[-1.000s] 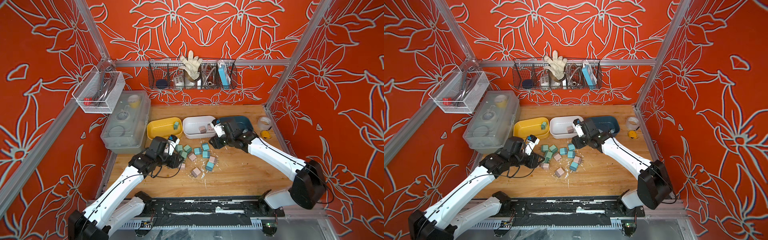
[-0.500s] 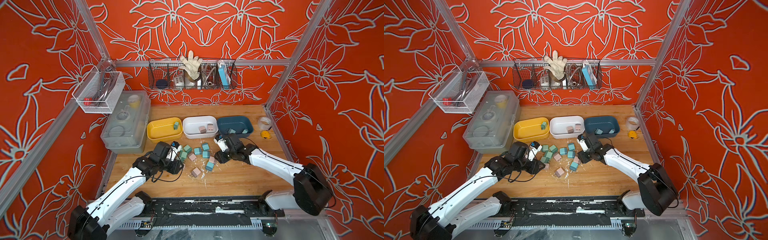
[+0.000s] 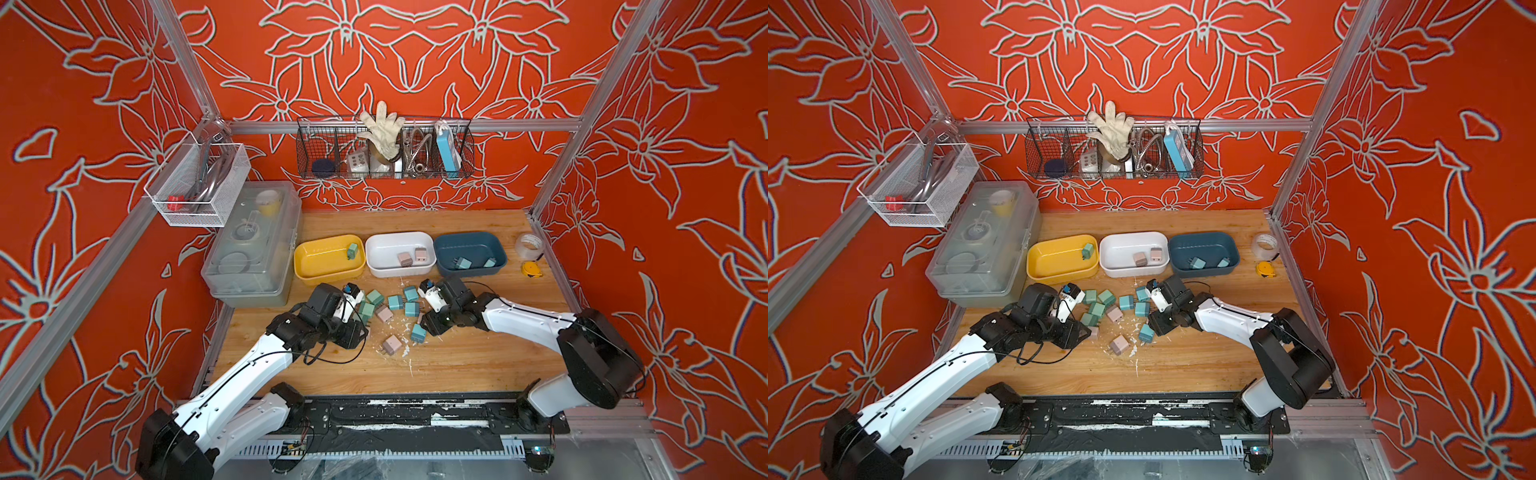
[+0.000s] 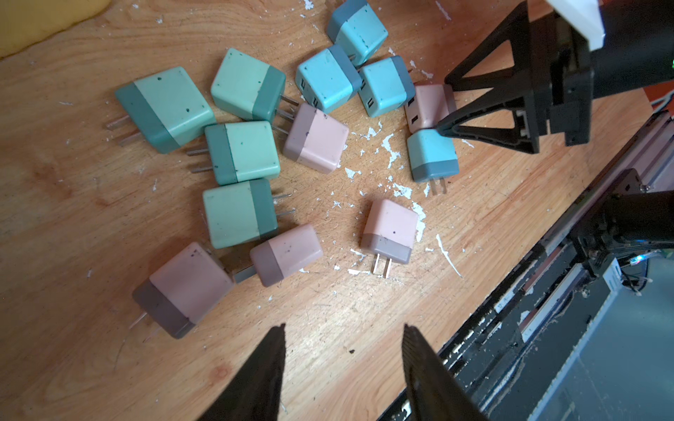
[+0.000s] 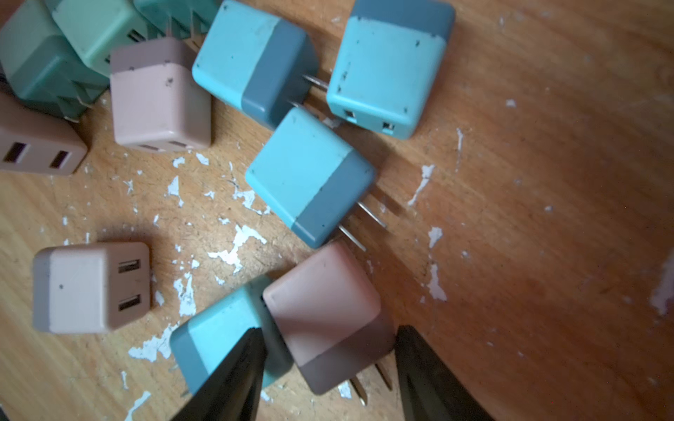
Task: Place the plugs by color into the storage box
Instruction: Pick up the plug from the center of the board.
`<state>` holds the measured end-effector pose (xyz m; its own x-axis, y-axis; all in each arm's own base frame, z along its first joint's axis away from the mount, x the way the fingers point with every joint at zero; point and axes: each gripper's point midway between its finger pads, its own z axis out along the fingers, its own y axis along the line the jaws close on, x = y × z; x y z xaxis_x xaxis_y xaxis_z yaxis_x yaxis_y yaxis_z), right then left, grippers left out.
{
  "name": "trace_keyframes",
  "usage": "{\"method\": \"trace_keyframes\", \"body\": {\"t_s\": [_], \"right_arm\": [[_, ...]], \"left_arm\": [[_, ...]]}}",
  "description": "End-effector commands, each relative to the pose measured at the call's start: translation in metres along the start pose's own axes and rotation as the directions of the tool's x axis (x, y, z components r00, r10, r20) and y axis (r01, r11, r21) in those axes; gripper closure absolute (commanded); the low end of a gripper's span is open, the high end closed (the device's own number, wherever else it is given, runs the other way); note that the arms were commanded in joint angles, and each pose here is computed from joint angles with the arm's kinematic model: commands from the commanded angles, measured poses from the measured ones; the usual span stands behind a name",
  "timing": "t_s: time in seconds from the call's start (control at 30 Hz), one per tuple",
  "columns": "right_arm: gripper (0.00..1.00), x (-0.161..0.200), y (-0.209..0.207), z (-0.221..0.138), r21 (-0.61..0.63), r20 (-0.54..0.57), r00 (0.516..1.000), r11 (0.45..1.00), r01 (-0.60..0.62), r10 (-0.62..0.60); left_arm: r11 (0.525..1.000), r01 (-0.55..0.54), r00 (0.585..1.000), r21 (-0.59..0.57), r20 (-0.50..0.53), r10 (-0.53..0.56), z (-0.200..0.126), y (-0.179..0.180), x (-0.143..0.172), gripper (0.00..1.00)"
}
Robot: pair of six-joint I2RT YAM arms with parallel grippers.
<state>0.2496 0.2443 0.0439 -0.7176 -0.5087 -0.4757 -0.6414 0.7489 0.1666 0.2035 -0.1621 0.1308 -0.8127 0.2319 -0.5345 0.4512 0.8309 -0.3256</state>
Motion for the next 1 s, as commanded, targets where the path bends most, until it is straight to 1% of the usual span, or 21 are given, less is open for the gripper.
{"method": "trace_keyframes", "body": {"t_s": [0.0, 0.3, 0.43, 0.57, 0.67, 0.83, 0.97], "right_arm": [[0.38, 0.005, 0.000, 0.008, 0.030, -0.041, 0.999, 0.999, 0.030, -0.029], [0.39, 0.003, -0.003, 0.013, 0.057, -0.052, 0.998, 0.998, 0.028, -0.025], [0.34, 0.005, -0.008, 0.016, 0.080, -0.071, 0.997, 0.997, 0.019, -0.013], [0.33, 0.004, -0.007, 0.018, 0.081, -0.073, 0.997, 0.997, 0.014, -0.008], [0.34, 0.005, -0.009, 0.018, 0.093, -0.076, 0.997, 0.996, 0.010, -0.002], [0.40, 0.006, -0.015, 0.017, 0.123, -0.078, 0.997, 0.992, -0.003, 0.013], [0.43, 0.005, -0.014, 0.016, 0.124, -0.071, 0.997, 0.992, -0.014, 0.023]], "left_arm": [[1.000, -0.017, 1.000, 0.017, 0.019, 0.017, -0.002, -0.005, -0.004, 0.47], [1.000, -0.019, 1.000, 0.018, 0.019, 0.018, -0.002, -0.005, -0.005, 0.47], [1.000, -0.020, 1.000, 0.018, 0.020, 0.020, -0.003, -0.005, -0.005, 0.47], [1.000, -0.019, 1.000, 0.017, 0.017, 0.019, -0.002, -0.005, -0.004, 0.47], [1.000, -0.020, 1.000, 0.017, 0.019, 0.020, -0.003, -0.005, -0.005, 0.47], [1.000, -0.020, 1.000, 0.016, 0.019, 0.020, -0.002, -0.005, -0.005, 0.47], [1.000, -0.019, 1.000, 0.019, 0.016, 0.019, -0.002, -0.005, -0.004, 0.47]]}}
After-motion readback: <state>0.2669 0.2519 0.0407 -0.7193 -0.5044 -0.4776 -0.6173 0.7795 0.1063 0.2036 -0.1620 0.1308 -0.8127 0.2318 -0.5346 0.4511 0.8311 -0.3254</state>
